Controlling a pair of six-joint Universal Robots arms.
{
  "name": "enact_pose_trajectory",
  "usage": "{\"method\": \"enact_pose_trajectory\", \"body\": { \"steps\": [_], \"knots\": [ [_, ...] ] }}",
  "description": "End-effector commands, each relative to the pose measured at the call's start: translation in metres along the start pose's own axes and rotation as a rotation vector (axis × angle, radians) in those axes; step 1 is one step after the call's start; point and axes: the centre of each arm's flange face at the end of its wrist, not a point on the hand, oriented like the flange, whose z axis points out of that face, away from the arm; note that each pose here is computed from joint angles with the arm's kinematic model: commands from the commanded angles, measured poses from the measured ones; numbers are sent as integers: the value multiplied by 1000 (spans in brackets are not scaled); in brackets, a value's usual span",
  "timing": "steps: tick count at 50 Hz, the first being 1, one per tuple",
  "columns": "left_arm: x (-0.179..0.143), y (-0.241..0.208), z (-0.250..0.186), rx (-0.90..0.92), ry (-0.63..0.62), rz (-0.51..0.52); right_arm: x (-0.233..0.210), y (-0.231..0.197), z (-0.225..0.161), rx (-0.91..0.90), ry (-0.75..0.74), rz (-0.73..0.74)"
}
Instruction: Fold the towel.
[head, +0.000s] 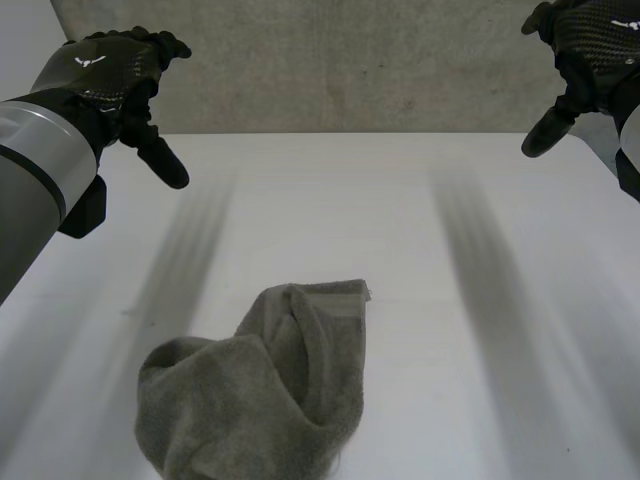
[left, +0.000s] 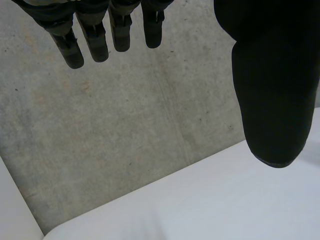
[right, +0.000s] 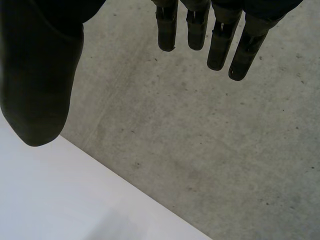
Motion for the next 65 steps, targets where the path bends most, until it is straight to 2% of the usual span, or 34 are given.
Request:
{"method": "enact_pose_trajectory", "body": {
  "steps": [1, 8, 16, 18, 19, 21, 22, 25, 29, 35, 37, 51, 65],
  "knots": [
    [0, -3, -3, 3, 2, 2, 4, 0, 1, -4, 25, -4],
    [-1, -6, -4, 14, 1, -1, 4, 2, 1, -11, 25, -6],
    [-1, -1, -11, -12, 4, 11, -6, 12, 5, -41, -58, -57],
    [-3, 8, -16, -48, 5, 23, -17, 26, 5, -93, -152, -113],
    [-3, 8, -16, -48, 5, 23, -17, 26, 5, -93, -153, -113],
    [-15, 20, -23, -110, -27, 44, -31, 44, 5, -165, -277, -161],
    [-15, 20, -23, -111, -27, 44, -31, 44, 5, -166, -277, -161],
    [-26, 35, -27, -175, -50, 69, -44, 64, 3, -241, -407, -180],
    [-25, 65, -39, -274, 7, 128, -63, 94, 1, -320, -576, -175],
    [-26, 99, -49, -379, 60, 187, -87, 118, -2, -318, -693, -219],
    [-27, 119, -56, -437, 82, 203, -98, 140, -3, -309, -742, -258],
    [-19, 169, -79, -521, 150, 199, -138, 202, 0, -199, -787, -316],
    [-18, 184, -86, -540, 162, 231, -156, 215, -2, -140, -824, -321]
  ]
}}
